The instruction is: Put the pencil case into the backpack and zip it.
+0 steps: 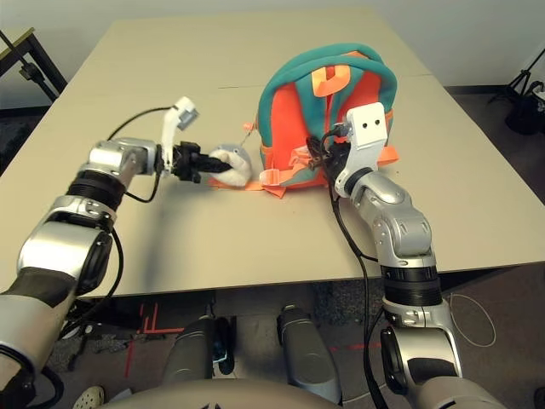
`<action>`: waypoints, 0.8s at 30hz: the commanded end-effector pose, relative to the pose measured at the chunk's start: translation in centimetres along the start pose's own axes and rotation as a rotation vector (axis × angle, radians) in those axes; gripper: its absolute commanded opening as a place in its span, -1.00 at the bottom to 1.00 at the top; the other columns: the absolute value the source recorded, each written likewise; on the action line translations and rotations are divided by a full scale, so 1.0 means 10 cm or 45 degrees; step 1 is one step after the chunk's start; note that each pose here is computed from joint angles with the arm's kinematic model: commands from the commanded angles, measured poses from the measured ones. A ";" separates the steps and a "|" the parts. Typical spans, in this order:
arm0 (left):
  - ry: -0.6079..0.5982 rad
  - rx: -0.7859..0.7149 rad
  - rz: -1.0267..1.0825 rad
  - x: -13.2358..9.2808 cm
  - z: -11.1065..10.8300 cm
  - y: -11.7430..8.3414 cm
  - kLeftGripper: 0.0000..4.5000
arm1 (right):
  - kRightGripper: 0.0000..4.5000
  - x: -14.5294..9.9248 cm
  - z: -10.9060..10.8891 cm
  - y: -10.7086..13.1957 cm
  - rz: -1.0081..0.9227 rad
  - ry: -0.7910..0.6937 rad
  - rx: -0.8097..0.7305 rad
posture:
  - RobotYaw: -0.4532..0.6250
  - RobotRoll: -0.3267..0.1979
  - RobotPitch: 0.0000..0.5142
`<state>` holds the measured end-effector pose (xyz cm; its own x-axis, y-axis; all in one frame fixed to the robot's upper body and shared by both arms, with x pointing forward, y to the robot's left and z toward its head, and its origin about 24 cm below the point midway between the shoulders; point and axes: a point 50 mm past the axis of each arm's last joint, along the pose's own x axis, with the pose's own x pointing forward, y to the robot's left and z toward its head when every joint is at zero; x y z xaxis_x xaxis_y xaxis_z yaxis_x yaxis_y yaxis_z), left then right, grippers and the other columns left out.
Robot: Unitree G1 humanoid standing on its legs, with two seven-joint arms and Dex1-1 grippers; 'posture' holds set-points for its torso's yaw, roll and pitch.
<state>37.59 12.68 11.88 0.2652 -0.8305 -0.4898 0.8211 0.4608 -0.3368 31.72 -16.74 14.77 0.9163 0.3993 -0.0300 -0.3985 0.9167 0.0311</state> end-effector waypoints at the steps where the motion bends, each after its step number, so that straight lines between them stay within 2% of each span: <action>1: 0.190 -0.023 0.029 0.10 -0.19 0.02 -0.87 | -0.75 0.01 -0.04 0.02 0.006 0.033 -0.003 | -0.58 0.25 -0.60; 5: 0.249 0.019 -0.005 0.13 -0.19 0.00 -0.87 | -0.75 0.00 -0.04 0.02 -0.001 0.031 -0.004 | -0.61 0.25 -0.61; 11: 0.085 0.021 -0.024 -0.02 0.01 0.02 -0.87 | -0.75 -0.01 0.02 0.03 -0.005 0.009 -0.017 | -0.63 0.25 -0.61; 13: 0.015 0.007 -0.058 -0.09 0.09 0.00 -0.53 | -0.75 -0.02 0.04 0.02 -0.011 0.004 -0.028 | -0.64 0.25 -0.63; 17: -0.109 -0.029 -0.110 -0.21 0.25 -0.04 0.15 | -0.14 -0.07 0.10 -0.01 -0.020 -0.008 -0.018 | -0.63 0.25 -0.64; 21: -0.119 -0.015 -0.126 -0.27 0.25 -0.07 0.87 | 0.54 -0.16 0.16 -0.04 -0.010 -0.002 -0.014 | -0.63 0.25 -0.64; 22: -0.118 -0.012 -0.127 -0.28 0.25 -0.08 1.00 | 0.72 -0.18 0.17 -0.05 -0.008 0.002 -0.014 | -0.63 0.25 -0.64; 23: -0.120 -0.010 -0.129 -0.29 0.24 -0.09 1.00 | 0.91 -0.22 0.18 -0.06 -0.003 0.010 -0.014 | -0.63 0.25 -0.63; 24: -0.124 -0.012 -0.132 -0.30 0.23 -0.10 1.00 | 0.99 -0.26 0.20 -0.08 0.005 0.018 -0.016 | -0.63 0.25 -0.63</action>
<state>37.41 13.72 15.78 0.2347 -0.8959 -0.3772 0.8486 0.3781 -0.3700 30.24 -18.00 16.52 0.9172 0.3966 -0.0377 -0.3965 0.9180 0.0116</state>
